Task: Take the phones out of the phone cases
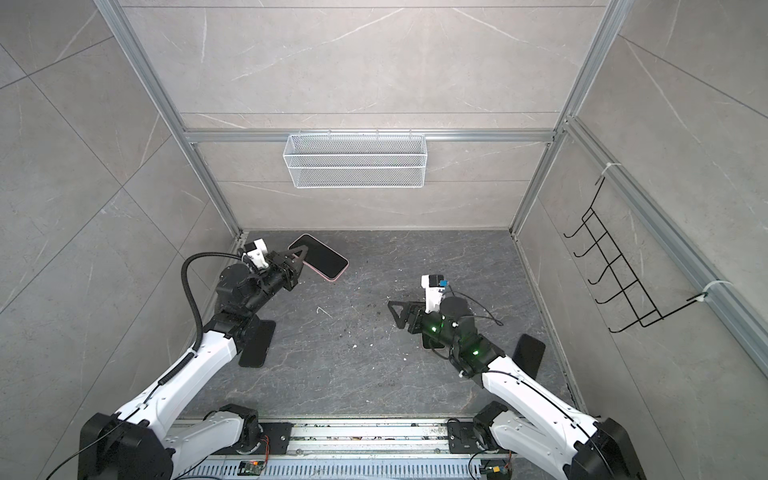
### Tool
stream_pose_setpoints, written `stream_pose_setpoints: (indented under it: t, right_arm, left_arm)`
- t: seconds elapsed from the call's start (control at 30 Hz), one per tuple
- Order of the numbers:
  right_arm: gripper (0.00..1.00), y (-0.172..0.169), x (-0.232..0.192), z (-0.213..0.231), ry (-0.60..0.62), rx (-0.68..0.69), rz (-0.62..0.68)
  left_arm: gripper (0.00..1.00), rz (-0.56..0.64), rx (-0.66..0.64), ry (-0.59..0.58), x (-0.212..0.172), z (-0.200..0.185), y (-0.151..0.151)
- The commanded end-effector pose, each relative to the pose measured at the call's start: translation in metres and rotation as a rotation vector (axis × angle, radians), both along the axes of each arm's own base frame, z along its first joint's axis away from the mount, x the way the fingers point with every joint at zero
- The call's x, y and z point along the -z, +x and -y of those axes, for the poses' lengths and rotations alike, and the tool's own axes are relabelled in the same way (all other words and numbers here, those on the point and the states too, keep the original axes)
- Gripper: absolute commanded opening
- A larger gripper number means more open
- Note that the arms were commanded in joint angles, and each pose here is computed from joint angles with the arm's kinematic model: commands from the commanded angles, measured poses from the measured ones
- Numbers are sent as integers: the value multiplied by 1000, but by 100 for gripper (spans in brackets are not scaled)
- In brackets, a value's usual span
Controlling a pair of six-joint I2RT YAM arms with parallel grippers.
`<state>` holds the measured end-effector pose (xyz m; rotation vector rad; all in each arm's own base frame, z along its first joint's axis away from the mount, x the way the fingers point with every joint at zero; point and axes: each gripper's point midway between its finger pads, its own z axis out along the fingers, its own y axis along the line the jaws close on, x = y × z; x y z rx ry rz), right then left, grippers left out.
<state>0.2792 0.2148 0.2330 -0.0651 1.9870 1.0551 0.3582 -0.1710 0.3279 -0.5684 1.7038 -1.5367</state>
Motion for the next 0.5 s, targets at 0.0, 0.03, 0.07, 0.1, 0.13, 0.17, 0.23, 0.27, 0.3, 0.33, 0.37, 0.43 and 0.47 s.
stream_pose_setpoints:
  t: [0.0, 0.03, 0.07, 0.1, 0.13, 0.17, 0.23, 0.27, 0.3, 0.33, 0.37, 0.43, 0.47]
  right_arm:
    - [84, -14, -15, -6, 86, -136, -141]
    - [85, -13, -22, -7, 108, -150, -138]
    - [85, -14, -31, -9, 123, -170, -127]
    - [86, -14, -39, -10, 129, -176, -115]
    - [86, -14, -44, -10, 132, -183, -107]
    - [86, -14, -46, -11, 136, -184, -107]
    - [86, -14, -51, -14, 155, -199, -104]
    - [85, -14, -54, -15, 172, -210, -97]
    - [85, -15, -56, -17, 189, -220, -92]
    - [85, -14, -57, -18, 200, -222, -93]
    - [85, -13, -58, -18, 212, -223, -89]
    - [84, -13, -61, -21, 246, -235, -82]
    - [84, -13, -64, -22, 267, -246, -74]
  left_arm:
    - [0, 345, 337, 42, -71, 43, -37]
    - [0, 379, 372, 23, -80, 46, -39]
    - [0, 418, 410, -4, -90, 50, -43]
    - [0, 456, 443, -27, -99, 52, -47]
    - [0, 473, 465, -41, -105, 54, -49]
    - [0, 489, 475, -49, -110, 54, -51]
    - [0, 499, 482, -42, -112, 57, -54]
    - [0, 500, 490, -28, -112, 59, -56]
    - [0, 496, 496, -16, -110, 62, -58]
    - [0, 502, 500, -9, -111, 64, -60]
    - [0, 502, 503, -6, -110, 65, -61]
    - [0, 504, 506, -13, -112, 66, -64]
    - [0, 510, 504, -21, -114, 66, -65]
